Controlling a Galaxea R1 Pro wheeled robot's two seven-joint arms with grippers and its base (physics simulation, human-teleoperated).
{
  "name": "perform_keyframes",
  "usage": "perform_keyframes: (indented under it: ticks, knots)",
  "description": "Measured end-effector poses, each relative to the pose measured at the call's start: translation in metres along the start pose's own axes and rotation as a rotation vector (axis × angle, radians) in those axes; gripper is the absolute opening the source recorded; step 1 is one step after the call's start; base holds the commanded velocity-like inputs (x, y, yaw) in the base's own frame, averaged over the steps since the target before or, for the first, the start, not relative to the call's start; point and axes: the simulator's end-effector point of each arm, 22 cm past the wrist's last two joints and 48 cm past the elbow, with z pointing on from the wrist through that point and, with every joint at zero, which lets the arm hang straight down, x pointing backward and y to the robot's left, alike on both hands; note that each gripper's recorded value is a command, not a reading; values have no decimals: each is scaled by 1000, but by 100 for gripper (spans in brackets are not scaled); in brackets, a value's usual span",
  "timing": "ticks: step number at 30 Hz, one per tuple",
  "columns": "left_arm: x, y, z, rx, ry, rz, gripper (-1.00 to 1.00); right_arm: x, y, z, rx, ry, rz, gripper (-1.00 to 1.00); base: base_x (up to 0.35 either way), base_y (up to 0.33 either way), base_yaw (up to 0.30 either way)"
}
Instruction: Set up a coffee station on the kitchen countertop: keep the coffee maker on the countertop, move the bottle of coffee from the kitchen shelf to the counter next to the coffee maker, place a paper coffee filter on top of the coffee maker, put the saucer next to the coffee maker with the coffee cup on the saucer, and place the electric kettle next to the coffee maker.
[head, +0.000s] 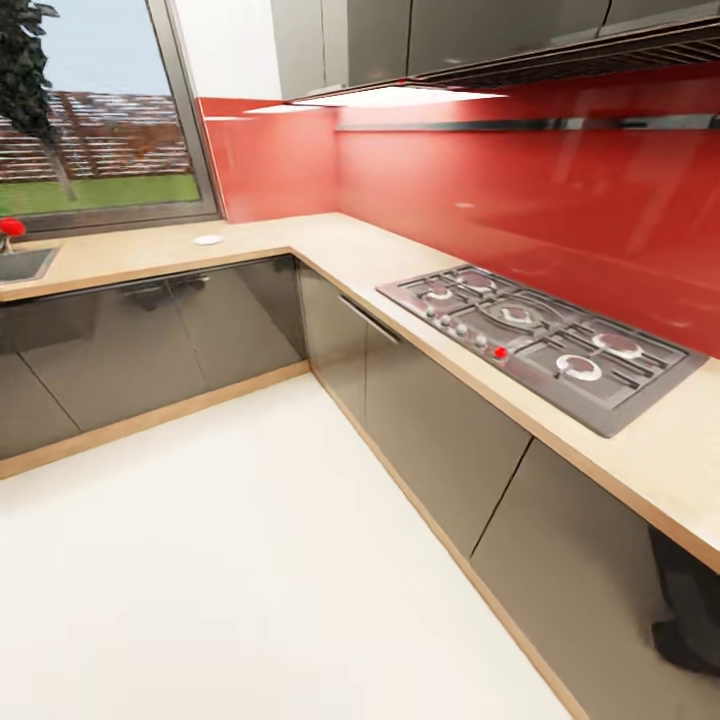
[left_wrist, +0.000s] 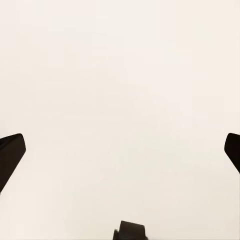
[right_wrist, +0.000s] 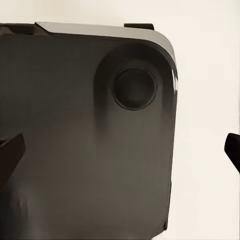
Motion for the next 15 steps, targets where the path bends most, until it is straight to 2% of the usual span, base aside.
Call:
perform_keyframes:
  ticks: [15]
  knots:
    - [7, 1, -1, -3, 17, 2, 100, 7, 0, 0, -1, 18, 0, 100, 344, 0, 229]
